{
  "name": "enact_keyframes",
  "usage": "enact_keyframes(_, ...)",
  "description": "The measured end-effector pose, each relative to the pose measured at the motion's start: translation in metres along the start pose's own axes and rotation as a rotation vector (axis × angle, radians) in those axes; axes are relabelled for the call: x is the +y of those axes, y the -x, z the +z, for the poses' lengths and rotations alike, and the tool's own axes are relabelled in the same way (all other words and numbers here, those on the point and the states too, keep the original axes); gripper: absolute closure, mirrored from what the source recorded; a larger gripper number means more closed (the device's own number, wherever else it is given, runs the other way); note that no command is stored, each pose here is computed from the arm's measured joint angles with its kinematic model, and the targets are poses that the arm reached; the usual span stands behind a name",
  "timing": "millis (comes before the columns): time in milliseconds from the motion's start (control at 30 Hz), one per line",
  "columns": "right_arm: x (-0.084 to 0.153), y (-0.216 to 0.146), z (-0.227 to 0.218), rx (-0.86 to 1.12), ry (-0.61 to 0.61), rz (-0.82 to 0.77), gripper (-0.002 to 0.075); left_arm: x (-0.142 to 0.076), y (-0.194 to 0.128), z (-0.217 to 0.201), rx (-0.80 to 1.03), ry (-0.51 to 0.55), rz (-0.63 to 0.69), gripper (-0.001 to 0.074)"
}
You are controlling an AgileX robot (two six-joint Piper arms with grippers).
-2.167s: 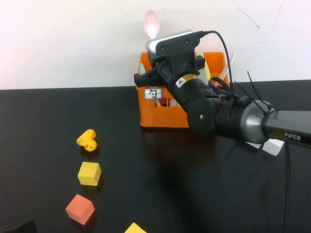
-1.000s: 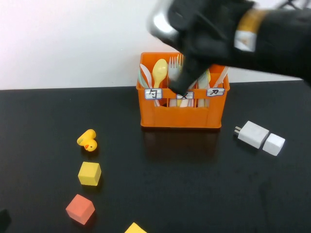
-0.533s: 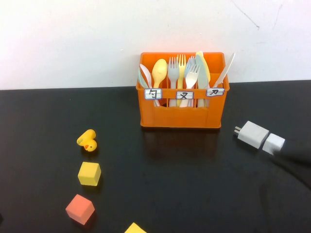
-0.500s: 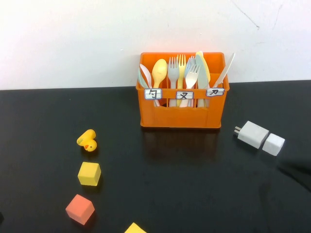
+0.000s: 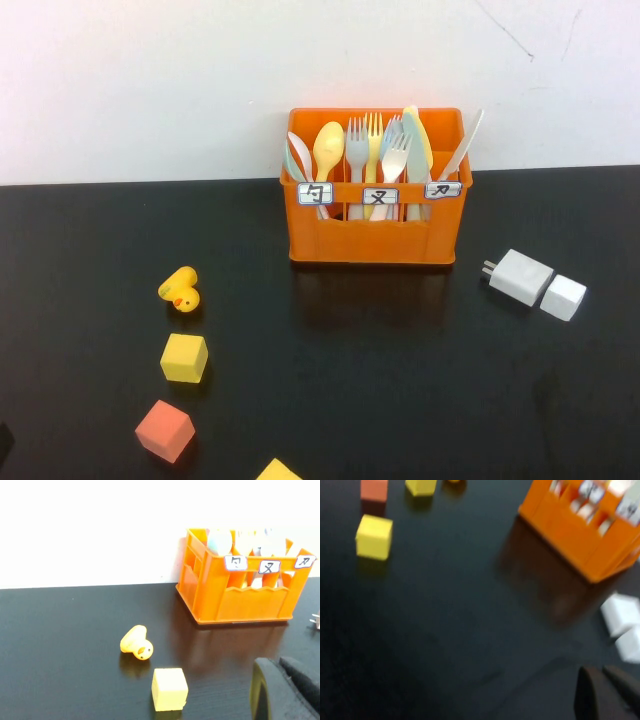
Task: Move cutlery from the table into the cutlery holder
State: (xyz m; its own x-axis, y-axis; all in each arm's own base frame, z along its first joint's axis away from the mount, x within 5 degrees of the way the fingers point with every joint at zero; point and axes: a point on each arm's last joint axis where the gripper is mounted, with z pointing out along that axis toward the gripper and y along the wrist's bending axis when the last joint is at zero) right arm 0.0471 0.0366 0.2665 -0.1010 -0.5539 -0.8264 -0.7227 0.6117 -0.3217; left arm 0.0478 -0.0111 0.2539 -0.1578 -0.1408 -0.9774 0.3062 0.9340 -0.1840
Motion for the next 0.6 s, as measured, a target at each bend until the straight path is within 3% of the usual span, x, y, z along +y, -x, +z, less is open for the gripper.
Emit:
enact_keyframes(233, 0.0090, -0.0062, -0.0013, 0.068, 0.095, 0.106, 0.0727, -0.0001, 0.0001, 0.0000, -0.001, -0.001, -0.002, 0.0736)
enact_keyframes(600, 0.0097, -0.0060, -0.0014, 0.067, 0.102, 0.114, 0.0727, -0.0001, 0.0002, 0.0000, -0.002, -0.001, 0.002, 0.0736)
